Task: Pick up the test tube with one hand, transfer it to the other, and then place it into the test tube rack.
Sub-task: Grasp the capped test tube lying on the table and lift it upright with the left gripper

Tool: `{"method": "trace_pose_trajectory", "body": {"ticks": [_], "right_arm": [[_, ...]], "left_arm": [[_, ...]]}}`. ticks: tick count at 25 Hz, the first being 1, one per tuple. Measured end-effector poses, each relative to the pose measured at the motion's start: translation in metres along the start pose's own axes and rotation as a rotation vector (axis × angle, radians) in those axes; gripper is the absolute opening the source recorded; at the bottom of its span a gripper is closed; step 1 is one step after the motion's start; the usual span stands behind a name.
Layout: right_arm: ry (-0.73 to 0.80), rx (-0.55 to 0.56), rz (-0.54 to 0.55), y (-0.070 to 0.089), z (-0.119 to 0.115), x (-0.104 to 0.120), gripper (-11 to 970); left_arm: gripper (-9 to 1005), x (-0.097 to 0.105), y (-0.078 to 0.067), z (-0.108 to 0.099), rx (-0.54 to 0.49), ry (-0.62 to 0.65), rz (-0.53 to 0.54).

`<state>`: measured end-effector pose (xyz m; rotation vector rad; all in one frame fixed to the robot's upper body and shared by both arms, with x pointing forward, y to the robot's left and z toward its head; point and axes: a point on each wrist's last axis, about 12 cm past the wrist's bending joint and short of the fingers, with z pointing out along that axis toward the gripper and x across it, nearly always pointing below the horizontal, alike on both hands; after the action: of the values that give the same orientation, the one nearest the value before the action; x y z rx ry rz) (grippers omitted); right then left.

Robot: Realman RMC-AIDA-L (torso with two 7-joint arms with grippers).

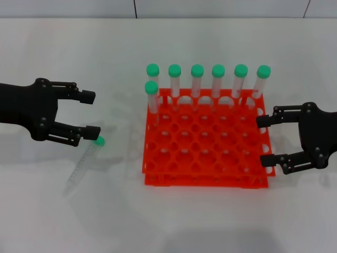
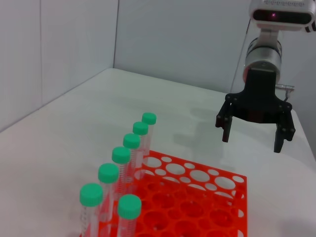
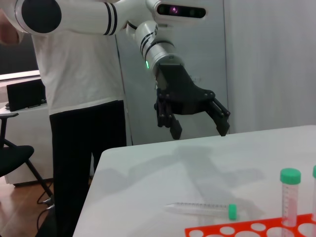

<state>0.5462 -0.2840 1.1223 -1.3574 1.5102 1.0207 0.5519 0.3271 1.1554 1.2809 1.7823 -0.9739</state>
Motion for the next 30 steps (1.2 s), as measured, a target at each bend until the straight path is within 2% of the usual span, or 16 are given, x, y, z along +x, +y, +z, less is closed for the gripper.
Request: {"method": "trace_pose_trajectory", "body": {"ticks": [14, 19, 22, 26, 28, 29, 30], "right_arm": [[-0.003, 0.001, -0.003, 0.000, 0.000, -0.001, 789], [-0.032, 0.047, -0.004, -0.001, -0.007, 0.000, 789], [-0.050, 0.071, -0.009, 0.001, -0.013, 0.002, 789], [-0.065, 0.106, -0.014, 0.005, -0.021, 0.007, 789], [-0.070, 0.123, -0.018, 0.007, -0.024, 0.010, 789], [-0.073, 0.129, -0.022, 0.007, -0.025, 0.010, 789], [-0.075, 0.134, -0.025, 0.008, -0.026, 0.011, 788]], "left_arm": [[871, 0.001, 0.001, 0.004, -0.012, -0.009, -0.031], [870, -0.008, 0.003, 0.003, -0.062, -0.017, -0.186], [870, -0.017, -0.003, -0.003, -0.068, -0.005, -0.248], [869, -0.036, -0.014, -0.014, -0.046, 0.061, -0.335], [869, -0.040, -0.014, -0.017, -0.050, 0.085, -0.373], [869, -0.048, -0.013, -0.025, -0.084, 0.143, -0.455], [869, -0.050, -0.012, -0.026, -0.093, 0.159, -0.474]]}}
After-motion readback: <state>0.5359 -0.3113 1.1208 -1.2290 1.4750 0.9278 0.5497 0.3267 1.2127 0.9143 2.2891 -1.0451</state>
